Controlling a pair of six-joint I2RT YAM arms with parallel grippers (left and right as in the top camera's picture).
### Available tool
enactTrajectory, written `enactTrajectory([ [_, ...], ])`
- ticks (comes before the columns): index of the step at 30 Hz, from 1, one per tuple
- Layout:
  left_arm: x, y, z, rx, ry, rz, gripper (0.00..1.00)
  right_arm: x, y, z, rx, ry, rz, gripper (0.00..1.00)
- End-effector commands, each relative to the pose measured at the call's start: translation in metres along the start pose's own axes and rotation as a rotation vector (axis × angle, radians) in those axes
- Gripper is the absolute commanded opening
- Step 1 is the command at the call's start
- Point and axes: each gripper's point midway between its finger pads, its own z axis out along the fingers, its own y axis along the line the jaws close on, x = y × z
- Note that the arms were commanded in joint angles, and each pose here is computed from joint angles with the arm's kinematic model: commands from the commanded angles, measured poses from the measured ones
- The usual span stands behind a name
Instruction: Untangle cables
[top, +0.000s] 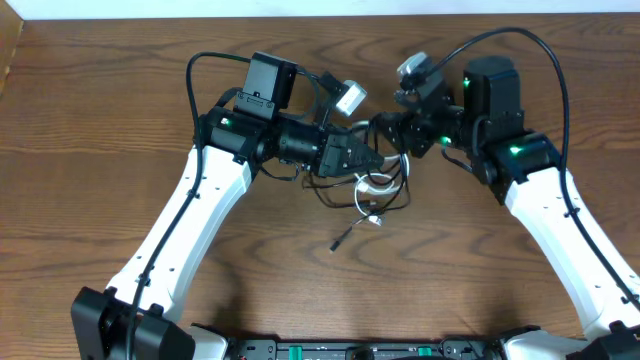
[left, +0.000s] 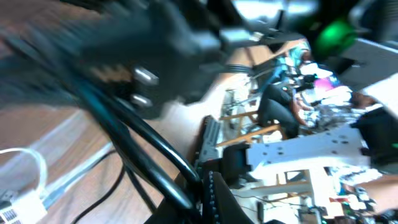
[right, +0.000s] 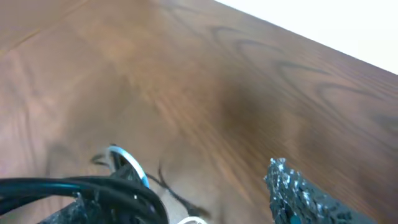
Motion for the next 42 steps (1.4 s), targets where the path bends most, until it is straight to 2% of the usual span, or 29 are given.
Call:
enactTrajectory([
  [1, 0.0, -0.042, -0.007, 0.185, -0.001, 0.025, 0.07, -0.007, -0.039, 0.002, 0.204, -0.044, 0.189, 0.64],
  [6, 0.001, -0.055, -0.01, 0.266, 0.004, 0.025, 0.07, -0.019, -0.064, -0.007, 0.347, -0.127, 0.316, 0.64],
  [12, 0.005, -0.056, -0.011, 0.271, 0.017, -0.019, 0.08, -0.008, -0.106, -0.028, 0.528, -0.153, 0.455, 0.62],
  [21, 0.003, -0.041, -0.014, 0.196, -0.002, -0.025, 0.07, 0.057, -0.169, -0.082, 0.715, -0.012, 0.636, 0.59],
  [30, -0.012, -0.017, -0.047, 0.132, -0.098, -0.064, 0.08, 0.086, -0.2, -0.113, 0.8, 0.066, 0.619, 0.58],
  [33, -0.014, -0.012, -0.054, 0.118, -0.118, -0.069, 0.07, 0.084, -0.199, -0.107, 0.754, 0.075, 0.573, 0.57],
  [37, -0.015, -0.004, -0.053, 0.073, -0.121, -0.065, 0.08, 0.063, -0.159, -0.076, 0.446, 0.067, 0.421, 0.62],
  [42, -0.019, 0.002, -0.054, 0.041, -0.131, -0.065, 0.07, 0.057, -0.113, -0.058, 0.188, 0.074, 0.409, 0.64],
])
